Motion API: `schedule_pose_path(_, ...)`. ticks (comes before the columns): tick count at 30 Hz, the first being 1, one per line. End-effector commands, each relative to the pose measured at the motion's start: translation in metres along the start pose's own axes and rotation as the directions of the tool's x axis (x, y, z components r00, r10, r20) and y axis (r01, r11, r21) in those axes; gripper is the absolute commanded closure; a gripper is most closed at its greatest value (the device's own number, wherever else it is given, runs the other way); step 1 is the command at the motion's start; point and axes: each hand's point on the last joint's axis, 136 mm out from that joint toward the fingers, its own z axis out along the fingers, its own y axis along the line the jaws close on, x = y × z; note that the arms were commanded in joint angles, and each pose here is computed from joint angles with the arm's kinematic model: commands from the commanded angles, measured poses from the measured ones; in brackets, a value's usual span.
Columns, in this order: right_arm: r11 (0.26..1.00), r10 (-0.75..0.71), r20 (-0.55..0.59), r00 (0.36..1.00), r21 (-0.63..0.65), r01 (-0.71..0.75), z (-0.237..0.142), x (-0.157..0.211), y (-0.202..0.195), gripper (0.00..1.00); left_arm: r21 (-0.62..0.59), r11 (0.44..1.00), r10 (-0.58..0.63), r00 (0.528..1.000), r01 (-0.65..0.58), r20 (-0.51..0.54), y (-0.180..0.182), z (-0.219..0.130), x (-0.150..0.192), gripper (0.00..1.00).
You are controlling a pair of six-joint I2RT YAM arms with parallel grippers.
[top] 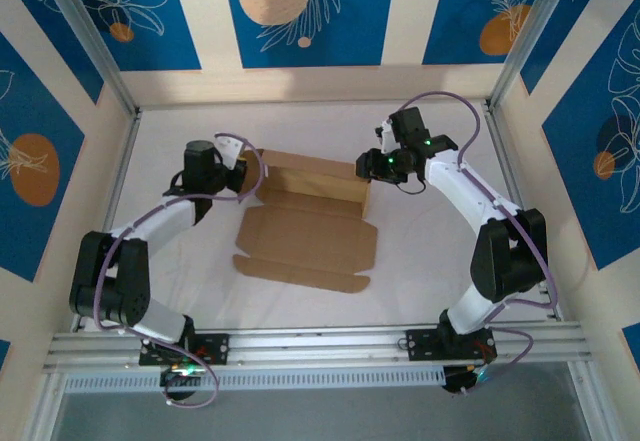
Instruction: Fold the paper box
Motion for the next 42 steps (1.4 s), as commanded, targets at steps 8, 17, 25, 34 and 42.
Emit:
schedule_pose_path(8, 0.998, 0.059, -0.054, 0.997, 0.029, -0.058, 0.007, 0.015, 0.002, 0.51, -0.122, 0.913, -0.387, 0.921, 0.390, 0.050, -0.006, -0.023, 0.011, 1.00)
schedule_pose_path(17, 0.998, 0.061, -0.052, 0.997, 0.025, -0.060, 0.007, 0.011, 0.007, 0.52, -0.021, 0.893, -0.448, 0.891, 0.451, 0.070, -0.043, -0.046, 0.001, 1.00)
schedule_pose_path(25, 0.999, 0.037, -0.059, 0.998, 0.024, -0.035, 0.007, 0.012, 0.010, 0.52, 0.063, 0.895, -0.446, 0.891, 0.442, 0.082, -0.085, -0.054, 0.003, 0.96)
schedule_pose_path(34, 0.998, -0.039, -0.067, 0.997, 0.042, 0.042, 0.004, 0.013, 0.006, 0.52, 0.132, 0.978, -0.181, 0.975, 0.164, 0.126, -0.099, -0.077, -0.013, 0.41)
schedule_pose_path(42, 0.997, -0.046, -0.078, 0.996, 0.063, 0.051, 0.008, 0.020, -0.002, 0.52, 0.048, 0.999, 0.011, 0.985, -0.020, 0.174, -0.082, -0.112, -0.037, 0.30)
